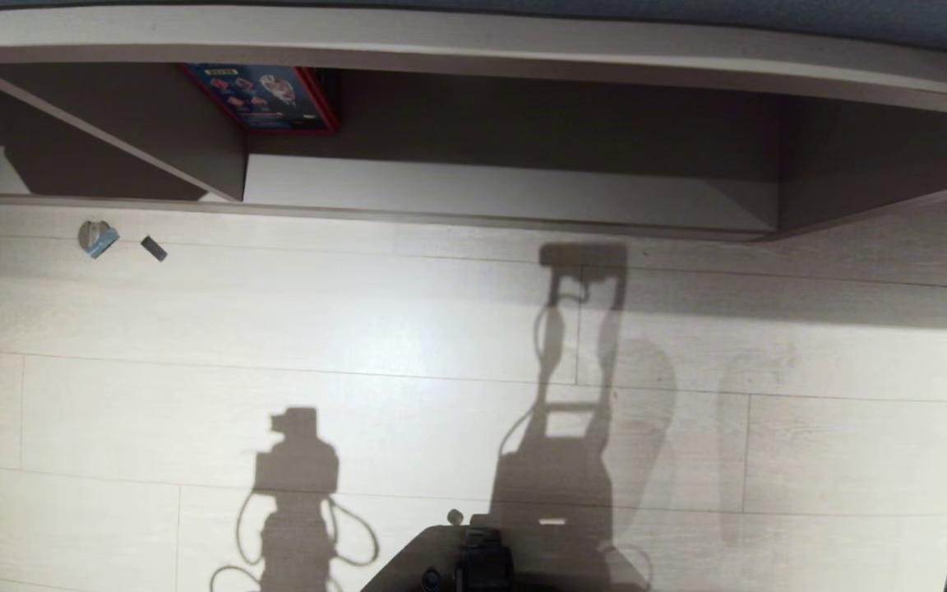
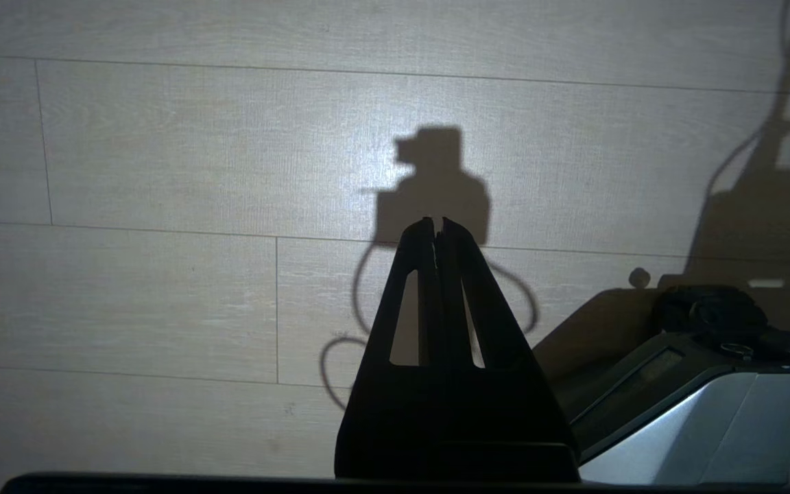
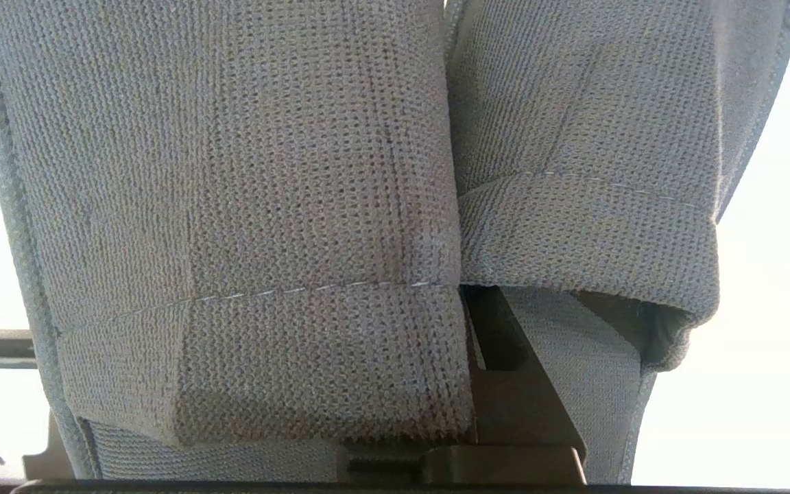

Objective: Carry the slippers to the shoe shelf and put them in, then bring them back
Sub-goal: Place the slippers into the shoe cabinet

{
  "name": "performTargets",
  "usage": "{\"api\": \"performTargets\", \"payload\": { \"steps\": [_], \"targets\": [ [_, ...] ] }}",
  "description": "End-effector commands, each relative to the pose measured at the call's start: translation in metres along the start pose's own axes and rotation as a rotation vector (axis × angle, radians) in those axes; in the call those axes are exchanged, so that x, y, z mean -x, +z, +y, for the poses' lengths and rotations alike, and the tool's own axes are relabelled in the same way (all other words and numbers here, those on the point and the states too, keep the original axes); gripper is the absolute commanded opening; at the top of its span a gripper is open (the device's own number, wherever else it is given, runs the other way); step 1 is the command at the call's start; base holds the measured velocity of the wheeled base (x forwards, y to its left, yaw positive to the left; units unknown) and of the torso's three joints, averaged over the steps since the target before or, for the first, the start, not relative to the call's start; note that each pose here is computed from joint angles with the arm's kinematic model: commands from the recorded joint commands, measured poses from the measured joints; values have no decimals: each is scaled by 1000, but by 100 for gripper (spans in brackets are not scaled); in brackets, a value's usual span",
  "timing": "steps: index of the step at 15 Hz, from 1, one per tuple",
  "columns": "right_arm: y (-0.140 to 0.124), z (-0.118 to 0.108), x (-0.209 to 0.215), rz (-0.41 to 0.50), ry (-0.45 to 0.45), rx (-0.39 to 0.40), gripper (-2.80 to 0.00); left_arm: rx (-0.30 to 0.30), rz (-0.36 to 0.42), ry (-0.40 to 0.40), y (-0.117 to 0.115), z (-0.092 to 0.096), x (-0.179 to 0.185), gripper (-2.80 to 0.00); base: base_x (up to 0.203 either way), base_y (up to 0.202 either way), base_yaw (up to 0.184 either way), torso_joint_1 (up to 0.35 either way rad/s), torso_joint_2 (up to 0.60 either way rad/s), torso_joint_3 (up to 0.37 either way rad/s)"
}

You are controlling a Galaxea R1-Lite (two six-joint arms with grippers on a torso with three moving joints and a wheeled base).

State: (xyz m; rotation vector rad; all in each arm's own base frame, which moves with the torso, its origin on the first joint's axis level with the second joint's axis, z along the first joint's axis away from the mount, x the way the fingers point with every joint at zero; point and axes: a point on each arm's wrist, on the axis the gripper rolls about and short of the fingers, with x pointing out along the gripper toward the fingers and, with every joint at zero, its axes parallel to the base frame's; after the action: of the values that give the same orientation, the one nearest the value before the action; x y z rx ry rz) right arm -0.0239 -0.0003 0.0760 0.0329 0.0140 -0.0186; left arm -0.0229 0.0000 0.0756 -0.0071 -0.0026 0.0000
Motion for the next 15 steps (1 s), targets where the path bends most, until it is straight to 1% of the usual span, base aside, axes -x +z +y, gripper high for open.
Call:
{"api": "performTargets", "payload": {
  "steps": [1,15],
  "targets": [
    [0,0,0,0,-2,1,-280,1,1,0,0,0,0,-280,0,0,0,-2,3,-207],
    [0,0,-1,-10,5,24,-280,1,1,0,0,0,0,-280,0,0,0,2,3,-194]
  ]
}}
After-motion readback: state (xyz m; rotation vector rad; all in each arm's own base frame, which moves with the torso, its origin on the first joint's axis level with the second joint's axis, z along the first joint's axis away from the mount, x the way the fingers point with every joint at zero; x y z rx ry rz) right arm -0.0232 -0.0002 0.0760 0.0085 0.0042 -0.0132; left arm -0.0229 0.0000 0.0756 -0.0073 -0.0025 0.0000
